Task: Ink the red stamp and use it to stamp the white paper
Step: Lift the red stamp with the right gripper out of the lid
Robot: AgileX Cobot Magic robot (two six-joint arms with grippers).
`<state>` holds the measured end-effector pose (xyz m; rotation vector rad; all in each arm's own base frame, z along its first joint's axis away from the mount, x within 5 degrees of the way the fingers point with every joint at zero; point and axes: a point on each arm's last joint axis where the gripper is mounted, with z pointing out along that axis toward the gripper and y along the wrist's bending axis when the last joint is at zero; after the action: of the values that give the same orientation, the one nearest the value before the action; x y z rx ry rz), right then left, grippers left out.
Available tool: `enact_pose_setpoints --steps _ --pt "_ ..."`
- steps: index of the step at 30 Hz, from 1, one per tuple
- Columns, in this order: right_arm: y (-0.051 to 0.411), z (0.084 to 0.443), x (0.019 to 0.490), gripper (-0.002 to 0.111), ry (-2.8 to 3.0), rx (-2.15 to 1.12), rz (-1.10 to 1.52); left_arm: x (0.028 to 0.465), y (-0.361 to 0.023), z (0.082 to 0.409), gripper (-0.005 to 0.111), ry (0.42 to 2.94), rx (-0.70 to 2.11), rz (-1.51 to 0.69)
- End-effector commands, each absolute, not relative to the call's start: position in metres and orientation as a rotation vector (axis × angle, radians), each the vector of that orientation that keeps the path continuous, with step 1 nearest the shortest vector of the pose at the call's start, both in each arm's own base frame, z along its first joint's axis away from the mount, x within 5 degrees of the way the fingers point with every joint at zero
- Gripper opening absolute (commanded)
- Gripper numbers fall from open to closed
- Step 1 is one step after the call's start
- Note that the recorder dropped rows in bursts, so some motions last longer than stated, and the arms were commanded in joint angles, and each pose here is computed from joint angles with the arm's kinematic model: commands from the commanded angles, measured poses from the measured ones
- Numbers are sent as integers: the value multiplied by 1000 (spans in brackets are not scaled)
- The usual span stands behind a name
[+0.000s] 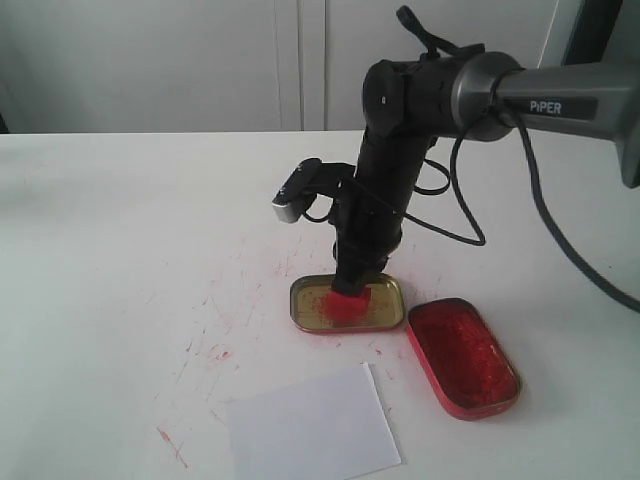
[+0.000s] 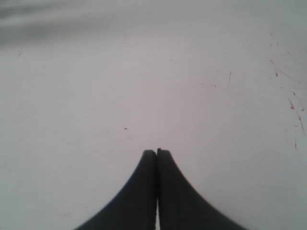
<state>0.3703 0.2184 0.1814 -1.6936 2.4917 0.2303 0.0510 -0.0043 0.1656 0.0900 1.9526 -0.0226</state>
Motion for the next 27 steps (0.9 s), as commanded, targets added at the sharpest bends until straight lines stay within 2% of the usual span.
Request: enact_pose_setpoints --steps 1,11,27 --pt "218 195 369 0 2588 -1507 249 51 -5 165 0 1951 81 -31" --pt "217 215 365 0 2738 -1132 280 51 -5 165 0 1951 81 -31" --pt "202 240 341 0 2753 -1000 294 51 -5 165 0 1951 81 -31"
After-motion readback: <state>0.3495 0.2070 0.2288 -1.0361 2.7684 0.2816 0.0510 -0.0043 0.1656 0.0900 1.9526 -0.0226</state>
